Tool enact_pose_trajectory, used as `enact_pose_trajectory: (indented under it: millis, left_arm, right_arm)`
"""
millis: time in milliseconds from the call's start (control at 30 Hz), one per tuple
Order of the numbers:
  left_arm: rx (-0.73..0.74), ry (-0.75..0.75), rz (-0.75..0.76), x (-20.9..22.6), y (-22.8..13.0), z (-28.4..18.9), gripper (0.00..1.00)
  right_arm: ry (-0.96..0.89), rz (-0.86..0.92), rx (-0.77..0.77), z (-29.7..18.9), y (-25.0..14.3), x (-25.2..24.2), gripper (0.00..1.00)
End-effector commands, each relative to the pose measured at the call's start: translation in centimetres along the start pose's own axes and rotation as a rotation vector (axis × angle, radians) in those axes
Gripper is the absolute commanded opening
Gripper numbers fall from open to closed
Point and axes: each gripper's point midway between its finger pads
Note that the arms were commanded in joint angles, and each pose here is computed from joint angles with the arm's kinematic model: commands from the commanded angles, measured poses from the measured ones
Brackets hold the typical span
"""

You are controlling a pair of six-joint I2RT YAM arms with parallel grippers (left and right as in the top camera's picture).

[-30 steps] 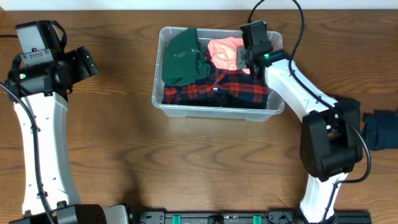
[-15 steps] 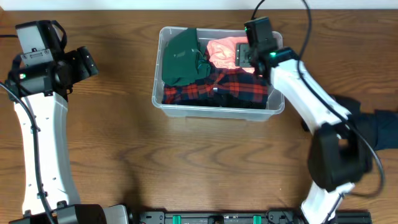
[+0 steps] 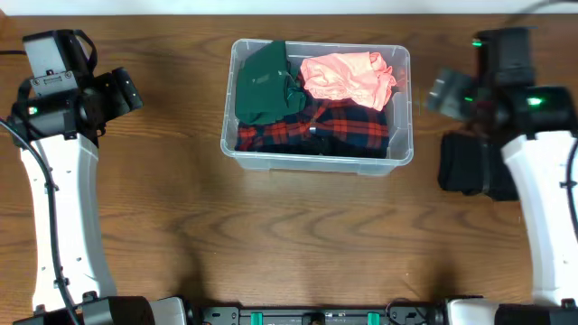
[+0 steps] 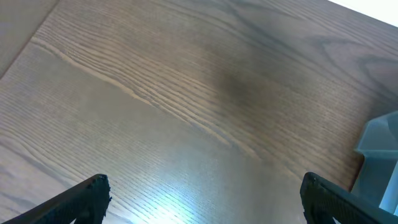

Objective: Pack container
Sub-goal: 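Reach the right gripper to the black garment and grasp it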

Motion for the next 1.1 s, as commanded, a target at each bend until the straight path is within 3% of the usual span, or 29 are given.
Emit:
enact_pose_trajectory:
  millis: [0,267,500,1067]
  left_arm:
    - [0.008,0.004,-0.003,0.1,-0.2,0.2,0.98]
    - [0.008,0.004,-0.003,0.1,-0.2,0.2,0.98]
    - [0.008,0.004,-0.003,0.1,-0.2,0.2,0.98]
    - [0.008,0.004,-0.003,0.1,-0.2,0.2,0.98]
  right_arm:
    - [-0.063,0.168,0.026,1.0,0.6,-3.9,0.99]
    - [-0.167,0.411,0.17,6.0,-2.9,-11.7,0.99]
    - [-0.215,0.514,0.25,10.0,-7.7,-14.8,0.99]
    - [-0.132,0.558,0.132,16.5,-11.4,-15.8,0.96]
Point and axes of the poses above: each gripper's point midway between its finger pads, its own z axis out along the fingers, its own x axis along the line the jaws close on, y = z × x, and after that the axes turned 6 degrees about z, right-handed
